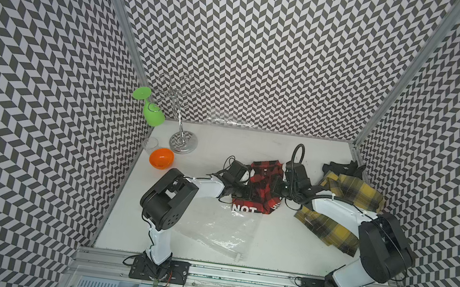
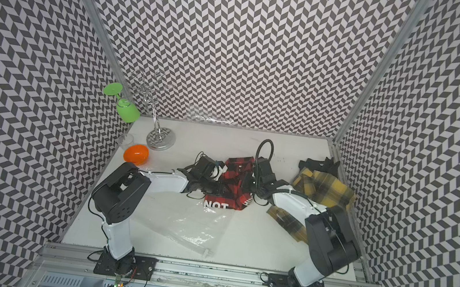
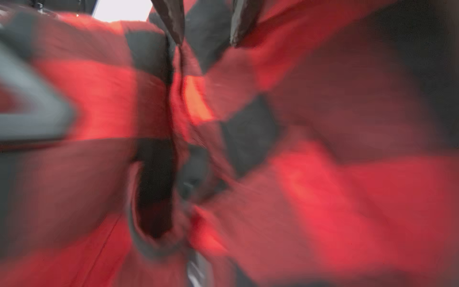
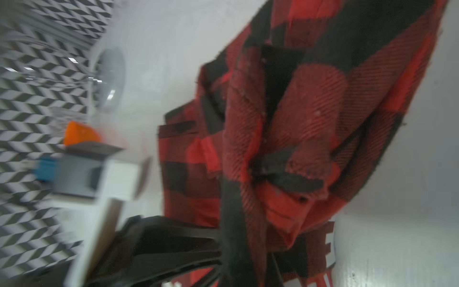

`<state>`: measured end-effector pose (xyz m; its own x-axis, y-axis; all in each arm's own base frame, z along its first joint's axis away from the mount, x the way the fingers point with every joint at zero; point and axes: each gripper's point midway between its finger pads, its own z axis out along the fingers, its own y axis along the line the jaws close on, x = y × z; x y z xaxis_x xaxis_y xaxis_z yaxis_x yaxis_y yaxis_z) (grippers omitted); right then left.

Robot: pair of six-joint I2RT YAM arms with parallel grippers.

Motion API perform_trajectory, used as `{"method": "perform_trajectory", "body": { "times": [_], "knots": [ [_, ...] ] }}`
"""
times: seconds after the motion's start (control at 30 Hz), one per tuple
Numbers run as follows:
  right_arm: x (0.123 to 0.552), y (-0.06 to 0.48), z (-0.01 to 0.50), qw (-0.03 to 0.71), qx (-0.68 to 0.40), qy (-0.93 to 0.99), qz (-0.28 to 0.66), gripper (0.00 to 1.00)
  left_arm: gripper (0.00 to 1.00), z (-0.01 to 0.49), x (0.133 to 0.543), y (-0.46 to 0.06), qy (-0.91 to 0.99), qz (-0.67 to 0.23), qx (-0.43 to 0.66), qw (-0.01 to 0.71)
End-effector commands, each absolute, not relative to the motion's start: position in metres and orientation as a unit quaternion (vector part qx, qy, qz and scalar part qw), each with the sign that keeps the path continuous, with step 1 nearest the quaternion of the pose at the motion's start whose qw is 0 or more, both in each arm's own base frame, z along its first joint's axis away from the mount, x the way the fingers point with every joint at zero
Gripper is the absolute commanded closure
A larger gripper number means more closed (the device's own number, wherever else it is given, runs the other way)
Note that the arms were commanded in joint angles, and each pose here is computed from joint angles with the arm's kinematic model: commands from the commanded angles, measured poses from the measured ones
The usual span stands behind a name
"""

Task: Place the folded shirt into the vacuum bag
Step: Pick up the shirt in the vacuum bag.

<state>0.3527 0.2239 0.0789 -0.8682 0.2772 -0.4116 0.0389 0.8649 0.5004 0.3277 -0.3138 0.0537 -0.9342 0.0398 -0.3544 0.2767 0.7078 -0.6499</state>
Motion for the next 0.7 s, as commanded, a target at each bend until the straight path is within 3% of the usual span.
{"method": "perform_trajectory", "body": {
  "times": [0.0,0.1,0.17,0.3,0.47,0.67],
  "knots": [
    [0.359,0.203,0.062,0.262,0.102,0.946,0.161,0.96,0.67,0.082,0.340,-0.302,0.895,-0.396,0.081,0.186],
    [0.363,0.187,0.063,0.275,0.102,0.949,0.118,0.97,0.66,0.106,0.340,-0.288,0.893,-0.397,0.083,0.195],
    [0.365,0.182,0.072,0.286,0.095,0.948,0.100,0.98,0.65,0.117,0.348,-0.262,0.905,-0.353,0.069,0.229],
    [0.372,0.191,0.094,0.303,0.063,0.946,0.095,0.98,0.64,0.084,0.354,-0.214,0.938,-0.267,0.025,0.221],
    [0.373,0.219,0.108,0.315,0.021,0.944,0.098,0.97,0.59,0.045,0.327,-0.232,0.941,-0.293,0.015,0.171],
    [0.363,0.267,0.107,0.305,-0.034,0.936,0.174,0.97,0.59,0.044,0.318,-0.258,0.929,-0.332,0.030,0.164]
  ]
}}
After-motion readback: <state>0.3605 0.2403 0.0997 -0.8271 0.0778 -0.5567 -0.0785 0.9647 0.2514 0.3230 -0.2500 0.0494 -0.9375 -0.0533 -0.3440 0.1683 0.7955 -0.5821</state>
